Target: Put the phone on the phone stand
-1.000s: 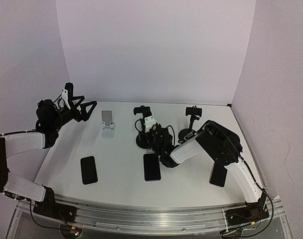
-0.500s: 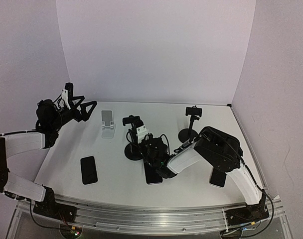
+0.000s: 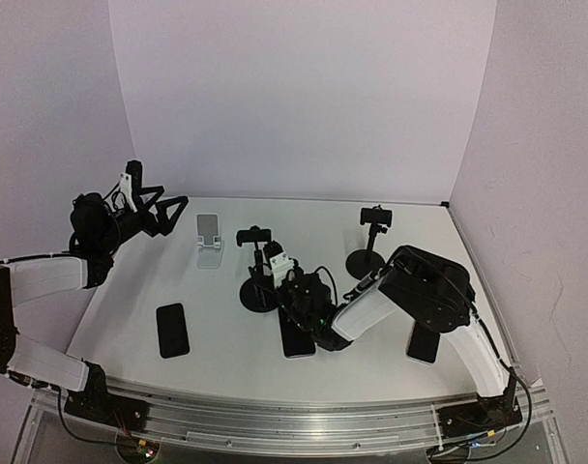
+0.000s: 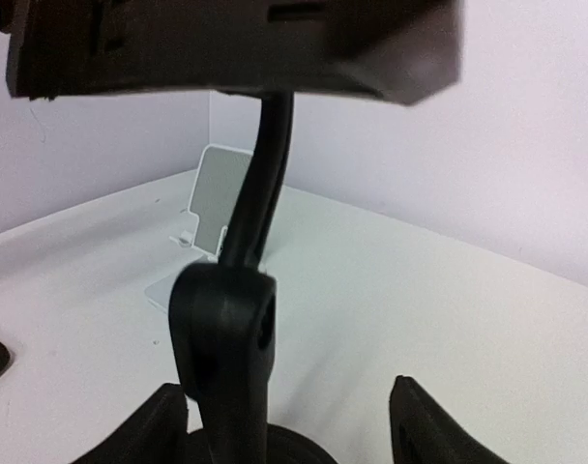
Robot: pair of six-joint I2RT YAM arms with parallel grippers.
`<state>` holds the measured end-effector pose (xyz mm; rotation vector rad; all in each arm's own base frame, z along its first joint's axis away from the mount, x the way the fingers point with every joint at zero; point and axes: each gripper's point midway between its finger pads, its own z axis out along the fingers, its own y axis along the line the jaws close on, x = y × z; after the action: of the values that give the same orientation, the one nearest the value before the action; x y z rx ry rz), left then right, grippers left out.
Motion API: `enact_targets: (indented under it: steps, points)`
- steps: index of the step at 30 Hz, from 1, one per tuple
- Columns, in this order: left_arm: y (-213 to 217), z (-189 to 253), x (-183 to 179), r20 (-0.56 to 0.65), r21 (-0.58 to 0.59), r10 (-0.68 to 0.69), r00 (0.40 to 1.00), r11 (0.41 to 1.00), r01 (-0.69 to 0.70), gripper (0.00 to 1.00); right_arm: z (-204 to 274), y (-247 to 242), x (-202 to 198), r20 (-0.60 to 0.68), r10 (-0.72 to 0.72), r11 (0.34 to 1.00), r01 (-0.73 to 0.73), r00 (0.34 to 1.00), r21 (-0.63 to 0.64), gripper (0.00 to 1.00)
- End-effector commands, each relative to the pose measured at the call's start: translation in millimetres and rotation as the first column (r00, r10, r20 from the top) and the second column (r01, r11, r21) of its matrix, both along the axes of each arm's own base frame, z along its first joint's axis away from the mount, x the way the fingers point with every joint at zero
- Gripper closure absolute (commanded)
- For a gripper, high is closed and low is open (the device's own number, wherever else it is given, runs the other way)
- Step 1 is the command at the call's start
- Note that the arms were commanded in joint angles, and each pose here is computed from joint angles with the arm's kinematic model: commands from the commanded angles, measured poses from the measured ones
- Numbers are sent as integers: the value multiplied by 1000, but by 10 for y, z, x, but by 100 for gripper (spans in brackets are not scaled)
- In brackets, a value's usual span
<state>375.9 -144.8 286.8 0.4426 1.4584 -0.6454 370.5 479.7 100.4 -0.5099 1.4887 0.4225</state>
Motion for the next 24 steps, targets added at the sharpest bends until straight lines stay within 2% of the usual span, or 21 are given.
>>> enact_targets:
  steps: [1,5,8,11,12,15,18,24]
  points:
    - [-27,220,-50,66,-4,-20,998,1000,20,0,675,-67,-223,36,33,997,-35,999,64,24]
    - [-26,192,-54,58,-3,-19,998,1000,19,0,662,-169,-489,-92,19,997,-25,996,-67,7]
    - [-29,170,-56,48,-8,-23,999,1000,23,0,476,-370,-573,-330,-97,983,37,939,-182,2]
    - [-42,131,-50,29,-11,-31,999,999,32,0,128,-644,-728,-522,-253,933,62,815,-355,2]
    - [-43,115,-44,20,-13,-32,999,999,32,0,75,-658,-771,-573,-286,925,65,768,-375,2]
    - [-54,66,-29,-8,-15,-38,999,999,38,0,-201,-857,-941,-644,-431,856,61,632,-513,2]
    - [-64,63,-48,-11,-15,-47,999,999,47,0,-353,-900,-1051,-682,-505,820,46,529,-571,2]
    - [-80,50,-95,-14,-14,-63,998,998,63,1,-548,-794,-1245,-762,-515,824,-18,392,-566,2]
